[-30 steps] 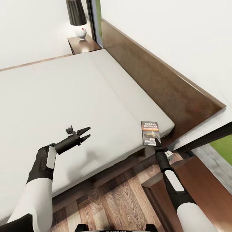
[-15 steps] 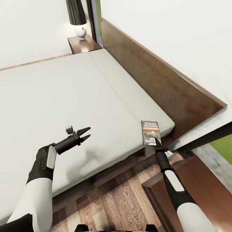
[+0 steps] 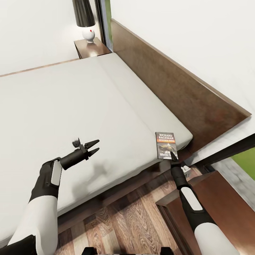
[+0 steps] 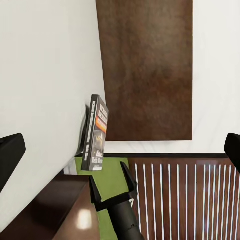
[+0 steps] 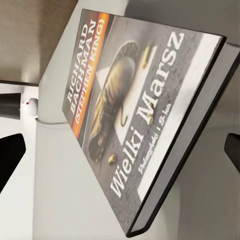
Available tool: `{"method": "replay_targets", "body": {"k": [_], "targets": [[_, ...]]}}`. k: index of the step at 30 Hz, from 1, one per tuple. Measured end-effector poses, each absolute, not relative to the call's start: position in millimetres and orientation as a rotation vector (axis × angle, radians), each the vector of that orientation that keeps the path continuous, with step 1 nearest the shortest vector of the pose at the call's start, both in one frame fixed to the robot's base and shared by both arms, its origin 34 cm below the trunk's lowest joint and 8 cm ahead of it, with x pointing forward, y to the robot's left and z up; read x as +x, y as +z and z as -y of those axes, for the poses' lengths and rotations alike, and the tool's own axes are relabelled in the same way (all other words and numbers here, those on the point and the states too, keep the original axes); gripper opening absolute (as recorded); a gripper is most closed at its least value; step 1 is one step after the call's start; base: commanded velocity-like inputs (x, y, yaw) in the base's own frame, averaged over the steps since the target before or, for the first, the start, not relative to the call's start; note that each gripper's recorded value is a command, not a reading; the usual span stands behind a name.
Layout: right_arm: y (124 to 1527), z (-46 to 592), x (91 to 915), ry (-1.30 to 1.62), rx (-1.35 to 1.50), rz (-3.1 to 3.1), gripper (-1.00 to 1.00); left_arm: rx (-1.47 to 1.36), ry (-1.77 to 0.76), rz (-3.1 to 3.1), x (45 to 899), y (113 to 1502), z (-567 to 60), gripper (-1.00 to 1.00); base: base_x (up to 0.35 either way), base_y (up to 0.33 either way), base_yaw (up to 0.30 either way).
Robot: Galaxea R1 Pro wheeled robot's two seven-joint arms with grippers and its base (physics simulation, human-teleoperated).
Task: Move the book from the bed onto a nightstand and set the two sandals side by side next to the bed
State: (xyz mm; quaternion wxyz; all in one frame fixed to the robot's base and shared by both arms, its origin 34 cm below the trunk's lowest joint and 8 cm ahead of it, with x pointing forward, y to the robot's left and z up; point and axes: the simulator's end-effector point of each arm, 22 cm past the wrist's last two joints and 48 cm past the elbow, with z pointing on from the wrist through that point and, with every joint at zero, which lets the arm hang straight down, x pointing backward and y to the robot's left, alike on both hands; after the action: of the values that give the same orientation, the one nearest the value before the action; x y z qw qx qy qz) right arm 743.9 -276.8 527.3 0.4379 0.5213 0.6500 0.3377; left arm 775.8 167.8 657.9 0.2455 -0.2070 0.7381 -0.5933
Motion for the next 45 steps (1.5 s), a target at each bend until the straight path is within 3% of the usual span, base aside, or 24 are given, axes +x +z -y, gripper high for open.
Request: {"method": "replay_targets", "body": {"k": [45], "targets": [[520.1,277.2,743.2,0.839,1.296,-1.616,1.0,-0.566,-1.62,-2.015,774.9,650.3,-167.6,1.0,0.009,0.001,0.0]]}}
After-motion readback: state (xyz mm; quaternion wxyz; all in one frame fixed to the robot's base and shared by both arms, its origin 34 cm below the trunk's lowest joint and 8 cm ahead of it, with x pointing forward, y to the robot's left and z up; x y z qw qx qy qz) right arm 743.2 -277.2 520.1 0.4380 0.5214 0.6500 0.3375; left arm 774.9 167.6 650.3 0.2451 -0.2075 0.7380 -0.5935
